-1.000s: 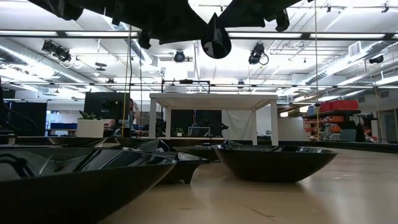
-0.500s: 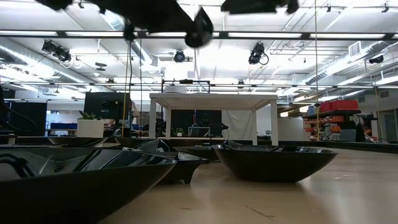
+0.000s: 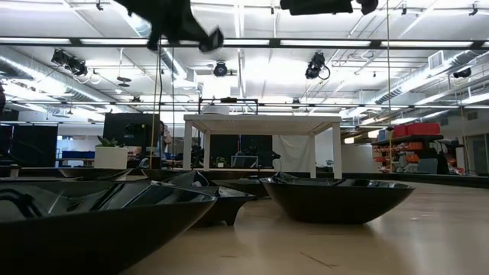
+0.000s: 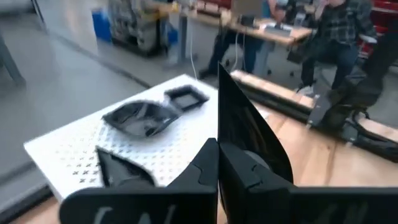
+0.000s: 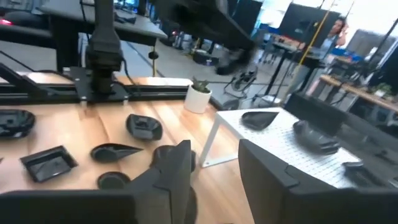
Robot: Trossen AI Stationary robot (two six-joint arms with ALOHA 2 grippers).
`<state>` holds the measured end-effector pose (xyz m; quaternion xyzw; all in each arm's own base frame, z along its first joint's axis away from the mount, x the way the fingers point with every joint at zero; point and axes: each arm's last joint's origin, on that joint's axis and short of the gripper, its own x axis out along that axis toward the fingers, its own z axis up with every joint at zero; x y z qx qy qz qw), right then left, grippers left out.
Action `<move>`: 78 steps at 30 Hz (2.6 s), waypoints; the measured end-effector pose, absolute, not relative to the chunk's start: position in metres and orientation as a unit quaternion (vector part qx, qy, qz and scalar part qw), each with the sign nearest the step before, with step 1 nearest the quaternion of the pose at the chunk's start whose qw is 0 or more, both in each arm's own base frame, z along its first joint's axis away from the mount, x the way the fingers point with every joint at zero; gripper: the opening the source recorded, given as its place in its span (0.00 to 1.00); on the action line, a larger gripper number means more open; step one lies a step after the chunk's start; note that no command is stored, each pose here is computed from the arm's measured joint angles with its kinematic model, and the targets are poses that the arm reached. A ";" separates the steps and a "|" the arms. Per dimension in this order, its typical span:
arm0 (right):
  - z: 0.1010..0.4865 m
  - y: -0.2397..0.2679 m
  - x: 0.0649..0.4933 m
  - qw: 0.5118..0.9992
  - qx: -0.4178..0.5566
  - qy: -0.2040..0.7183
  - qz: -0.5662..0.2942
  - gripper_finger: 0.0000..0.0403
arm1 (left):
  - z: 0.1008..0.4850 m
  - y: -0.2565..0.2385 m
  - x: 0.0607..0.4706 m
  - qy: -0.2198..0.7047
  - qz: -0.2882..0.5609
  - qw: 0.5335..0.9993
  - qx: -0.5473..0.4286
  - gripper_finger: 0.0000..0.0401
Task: Pick & Place Mini shaped plates
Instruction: Stack the black drop-shaped plate on top of the other black drop-shaped plate on the shelf, then stack the black leaf-shaped plate on top of the other black leaf-shaped plate on the shelf
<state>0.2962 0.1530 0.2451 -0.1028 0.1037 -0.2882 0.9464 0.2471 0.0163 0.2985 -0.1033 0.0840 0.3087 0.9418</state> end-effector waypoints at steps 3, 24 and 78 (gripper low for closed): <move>0.245 0.151 0.298 0.947 -0.095 0.103 -0.287 0.35 | 0.293 0.053 0.247 0.105 0.300 0.939 -0.133 0.01; 0.245 0.150 0.298 0.947 -0.092 0.102 -0.290 0.35 | 0.237 0.122 0.263 0.169 0.393 0.878 -0.215 0.04; 0.227 0.144 0.294 0.949 -0.092 0.126 -0.272 0.35 | 0.237 -0.084 0.232 0.340 0.144 0.910 -0.190 0.01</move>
